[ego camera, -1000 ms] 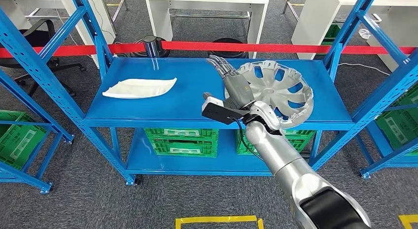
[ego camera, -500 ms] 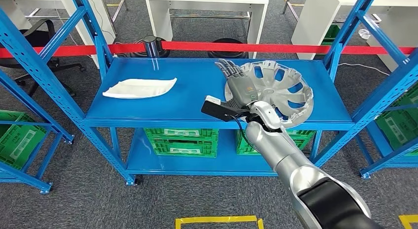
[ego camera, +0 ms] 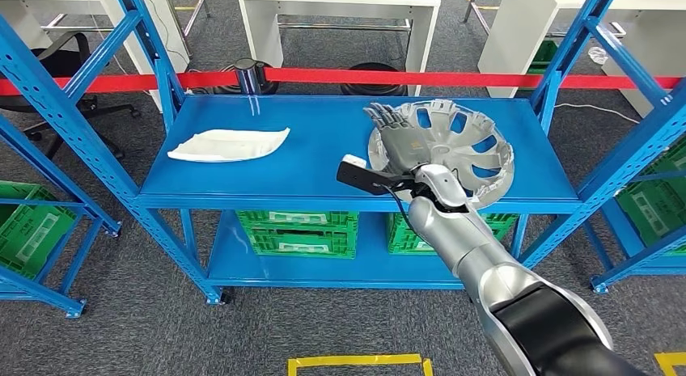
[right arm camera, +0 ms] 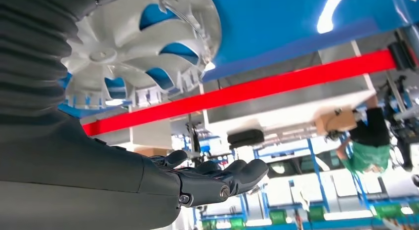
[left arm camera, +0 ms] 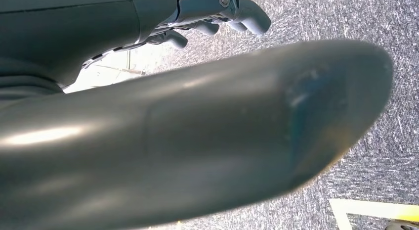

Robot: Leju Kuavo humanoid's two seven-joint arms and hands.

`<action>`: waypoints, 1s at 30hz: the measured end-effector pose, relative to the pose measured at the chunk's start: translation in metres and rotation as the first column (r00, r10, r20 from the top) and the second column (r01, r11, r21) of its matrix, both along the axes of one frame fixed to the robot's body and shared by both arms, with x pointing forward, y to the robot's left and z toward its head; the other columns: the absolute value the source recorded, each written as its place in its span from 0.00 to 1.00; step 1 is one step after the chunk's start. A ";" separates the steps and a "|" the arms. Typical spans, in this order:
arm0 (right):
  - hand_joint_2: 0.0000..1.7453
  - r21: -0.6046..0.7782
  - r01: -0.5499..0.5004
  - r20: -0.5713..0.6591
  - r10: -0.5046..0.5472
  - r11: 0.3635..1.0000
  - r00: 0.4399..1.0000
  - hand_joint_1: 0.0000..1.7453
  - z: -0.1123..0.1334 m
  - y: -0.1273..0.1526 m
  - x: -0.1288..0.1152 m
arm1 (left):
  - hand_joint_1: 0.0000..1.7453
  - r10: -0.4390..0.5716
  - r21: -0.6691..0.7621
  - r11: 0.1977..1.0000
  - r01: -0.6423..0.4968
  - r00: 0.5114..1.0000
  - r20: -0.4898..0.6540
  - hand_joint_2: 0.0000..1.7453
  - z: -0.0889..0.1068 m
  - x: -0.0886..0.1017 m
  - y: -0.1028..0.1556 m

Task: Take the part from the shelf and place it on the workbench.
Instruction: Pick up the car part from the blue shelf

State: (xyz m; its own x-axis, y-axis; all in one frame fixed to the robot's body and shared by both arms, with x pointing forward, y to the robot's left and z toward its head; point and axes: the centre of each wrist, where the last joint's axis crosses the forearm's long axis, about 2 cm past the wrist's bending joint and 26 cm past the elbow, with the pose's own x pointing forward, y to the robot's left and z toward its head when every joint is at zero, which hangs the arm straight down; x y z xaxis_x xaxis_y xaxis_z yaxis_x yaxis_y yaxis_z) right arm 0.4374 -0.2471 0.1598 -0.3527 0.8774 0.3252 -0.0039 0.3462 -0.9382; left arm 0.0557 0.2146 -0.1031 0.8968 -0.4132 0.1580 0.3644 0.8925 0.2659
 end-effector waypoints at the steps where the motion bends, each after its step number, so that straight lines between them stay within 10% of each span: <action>1: 1.00 -0.001 0.002 -0.013 -0.002 1.000 1.000 0.00 -0.001 -0.001 0.000 | 0.00 -0.001 0.000 1.000 0.001 1.000 0.000 0.00 0.000 0.000 0.000; 30: 1.00 -0.149 0.190 -0.212 -0.219 0.970 0.952 0.00 -0.024 -0.050 -0.005 | 0.00 -0.021 0.003 1.000 0.021 1.000 0.001 0.00 0.000 0.000 0.000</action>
State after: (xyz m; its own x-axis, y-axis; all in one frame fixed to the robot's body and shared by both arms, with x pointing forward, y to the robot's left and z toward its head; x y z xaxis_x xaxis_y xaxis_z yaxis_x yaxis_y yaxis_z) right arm 0.4329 -0.2968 0.1357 -0.0919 0.9617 0.2581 -0.1620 0.2413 -0.9568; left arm 0.0556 0.2144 -0.1031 0.8880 -0.4321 0.1573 0.3824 0.8839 0.2692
